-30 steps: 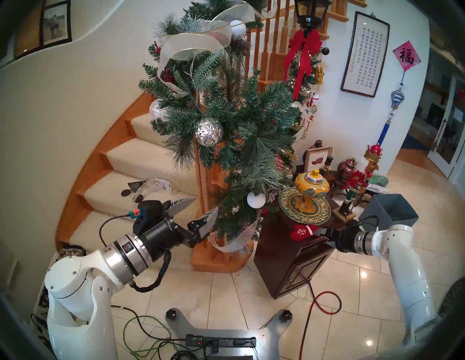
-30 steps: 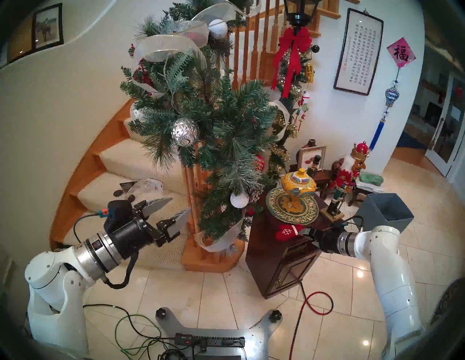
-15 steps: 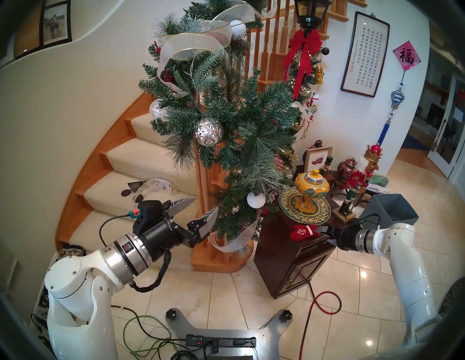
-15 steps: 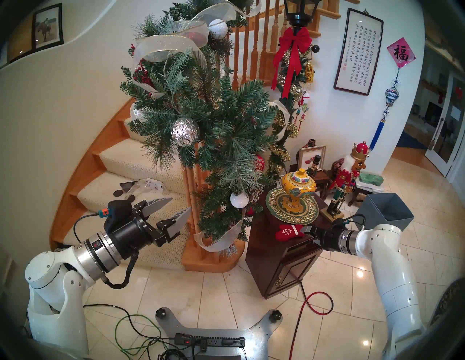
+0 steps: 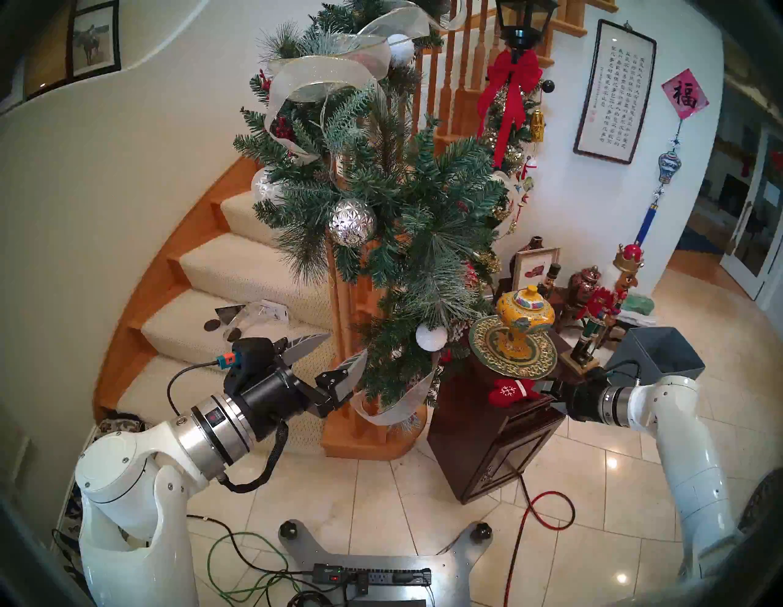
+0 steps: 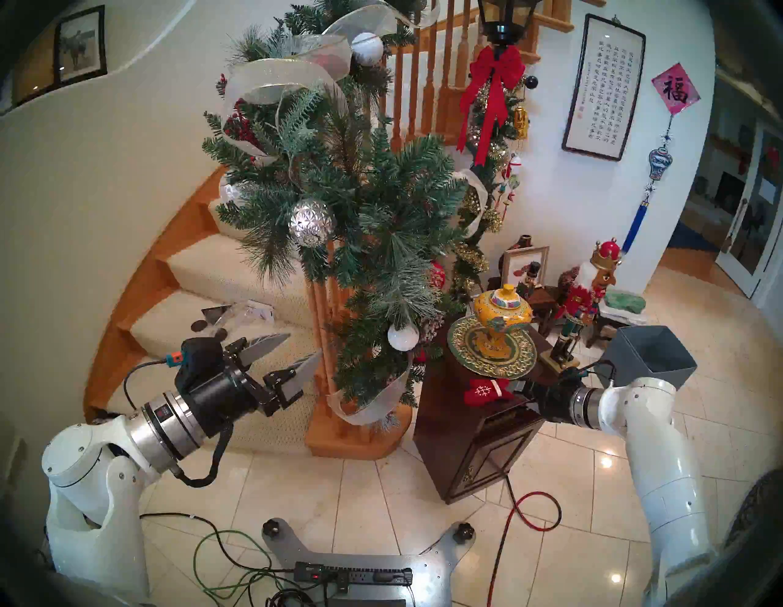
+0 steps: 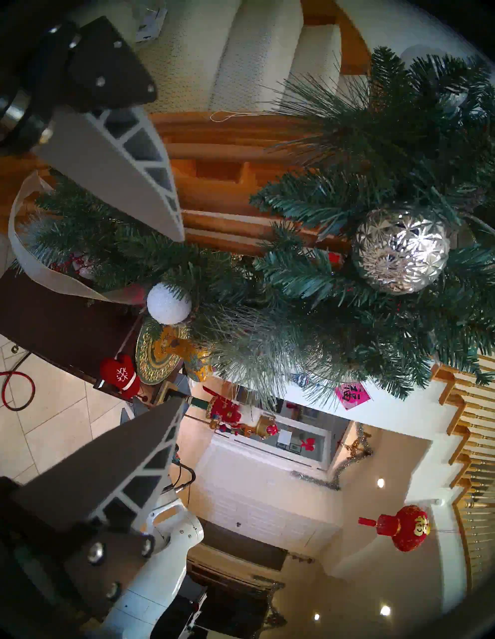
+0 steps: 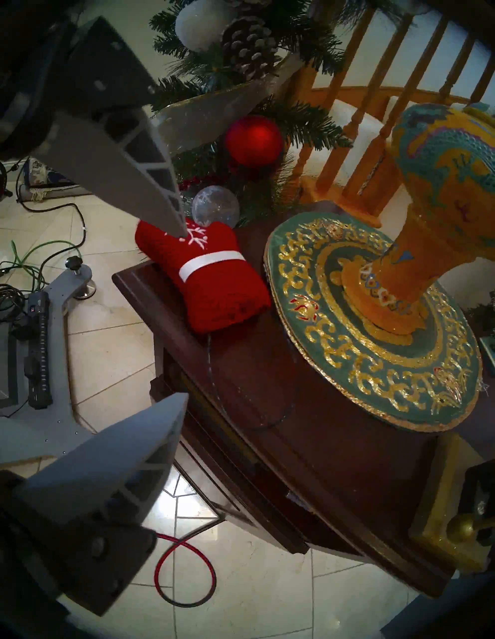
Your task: Hang the ornament onto the Christmas-tree-style decoration
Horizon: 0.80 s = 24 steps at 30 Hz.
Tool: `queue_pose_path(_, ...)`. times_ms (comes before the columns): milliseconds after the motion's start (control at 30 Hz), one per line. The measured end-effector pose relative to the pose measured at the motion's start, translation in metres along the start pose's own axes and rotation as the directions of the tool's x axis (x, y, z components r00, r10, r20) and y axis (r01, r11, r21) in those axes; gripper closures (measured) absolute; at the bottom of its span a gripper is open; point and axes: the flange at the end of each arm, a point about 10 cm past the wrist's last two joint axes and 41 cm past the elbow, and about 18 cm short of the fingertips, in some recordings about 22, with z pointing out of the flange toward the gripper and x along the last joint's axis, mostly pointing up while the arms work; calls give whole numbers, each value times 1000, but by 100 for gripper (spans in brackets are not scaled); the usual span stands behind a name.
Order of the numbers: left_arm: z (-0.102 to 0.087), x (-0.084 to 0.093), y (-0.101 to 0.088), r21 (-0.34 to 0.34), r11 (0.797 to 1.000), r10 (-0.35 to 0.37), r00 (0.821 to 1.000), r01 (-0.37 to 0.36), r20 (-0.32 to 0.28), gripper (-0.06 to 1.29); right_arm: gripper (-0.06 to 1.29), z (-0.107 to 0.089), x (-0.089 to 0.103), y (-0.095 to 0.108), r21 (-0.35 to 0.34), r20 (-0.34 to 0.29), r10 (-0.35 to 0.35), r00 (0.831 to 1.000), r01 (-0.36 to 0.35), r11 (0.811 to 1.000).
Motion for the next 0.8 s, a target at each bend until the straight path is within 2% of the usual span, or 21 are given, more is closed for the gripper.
queue_pose_path(400,0,0,0,0,1000,0,1000,0,0,0,8,5,0,5,-8,7,12,1000,-12,1000)
queue_pose_path(800,0,0,0,0,1000,0,1000,0,0,0,19,13,2,6,-13,12,15,1000,-15,1000)
